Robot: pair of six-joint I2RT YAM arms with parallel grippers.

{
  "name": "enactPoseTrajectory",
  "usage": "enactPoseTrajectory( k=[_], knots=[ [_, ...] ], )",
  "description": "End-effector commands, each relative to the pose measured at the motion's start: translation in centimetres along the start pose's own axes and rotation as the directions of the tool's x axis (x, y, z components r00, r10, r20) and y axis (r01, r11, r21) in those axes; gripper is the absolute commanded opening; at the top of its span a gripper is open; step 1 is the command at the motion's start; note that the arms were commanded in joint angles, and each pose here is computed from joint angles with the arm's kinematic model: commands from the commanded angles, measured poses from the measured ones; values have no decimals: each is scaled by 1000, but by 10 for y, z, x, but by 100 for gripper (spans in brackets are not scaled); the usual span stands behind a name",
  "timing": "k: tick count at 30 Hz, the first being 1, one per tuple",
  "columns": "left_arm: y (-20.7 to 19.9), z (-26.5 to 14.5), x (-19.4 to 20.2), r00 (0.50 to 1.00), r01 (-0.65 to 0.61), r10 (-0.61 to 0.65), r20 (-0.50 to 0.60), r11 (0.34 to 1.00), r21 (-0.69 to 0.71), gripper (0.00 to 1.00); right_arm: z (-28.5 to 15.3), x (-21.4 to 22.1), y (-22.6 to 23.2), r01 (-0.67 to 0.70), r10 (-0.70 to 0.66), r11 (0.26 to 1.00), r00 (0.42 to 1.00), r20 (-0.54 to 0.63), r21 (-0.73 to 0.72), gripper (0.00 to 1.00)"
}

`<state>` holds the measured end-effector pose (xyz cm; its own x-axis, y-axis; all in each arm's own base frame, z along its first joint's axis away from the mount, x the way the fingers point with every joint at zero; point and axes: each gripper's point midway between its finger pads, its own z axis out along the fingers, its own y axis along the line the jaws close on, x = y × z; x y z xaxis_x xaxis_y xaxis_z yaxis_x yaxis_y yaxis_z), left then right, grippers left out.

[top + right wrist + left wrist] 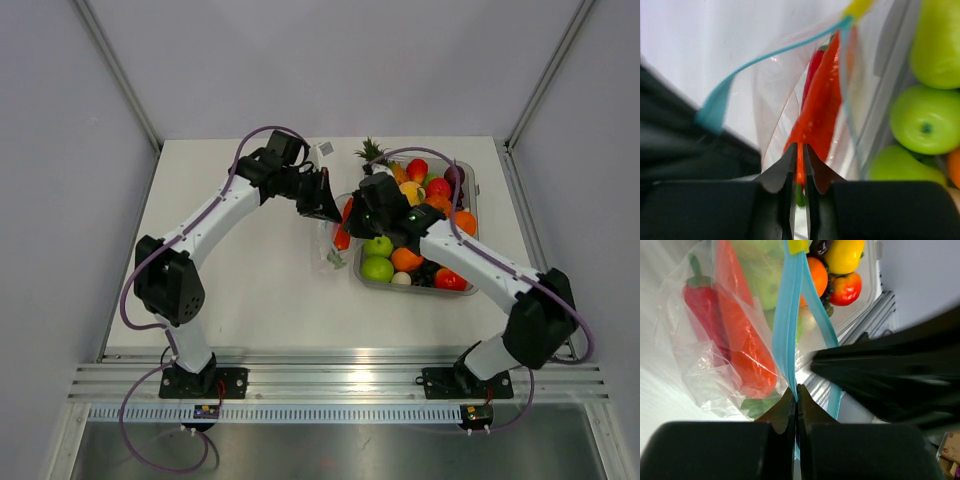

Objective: Place the food in the zip-top bag and seal the zipper
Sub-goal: Adjust the fake vegetable in the zipper food storage bag.

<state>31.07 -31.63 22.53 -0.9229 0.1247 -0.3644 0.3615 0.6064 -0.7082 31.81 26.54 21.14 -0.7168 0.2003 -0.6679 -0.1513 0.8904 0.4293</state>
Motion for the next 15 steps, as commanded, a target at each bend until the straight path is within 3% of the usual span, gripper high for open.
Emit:
enactPoseTrajectory(
  k=[1,6,11,13,15],
  knots=[
    [-40,-16,-10,997,-59,50,60,986,156,0,43,37,26,-72,53,988,989,-135,-140,15],
    [-59,-12,-2,998,0,-18,55,948,318,0,110,65,56,-248,187,925,956,-224,-286,12],
    [-62,-19,8,999,6,-24,47,938,346,0,116,60,69,-322,259,871,943,-211,-371,12],
    [-60,-20,9,998,8,-27,52,941,339,0,114,56,66,-305,251,883,949,-192,-356,13],
    [-59,-23,9,998,7,-28,57,941,339,0,116,60,53,-263,210,933,952,-221,-246,10]
  ],
)
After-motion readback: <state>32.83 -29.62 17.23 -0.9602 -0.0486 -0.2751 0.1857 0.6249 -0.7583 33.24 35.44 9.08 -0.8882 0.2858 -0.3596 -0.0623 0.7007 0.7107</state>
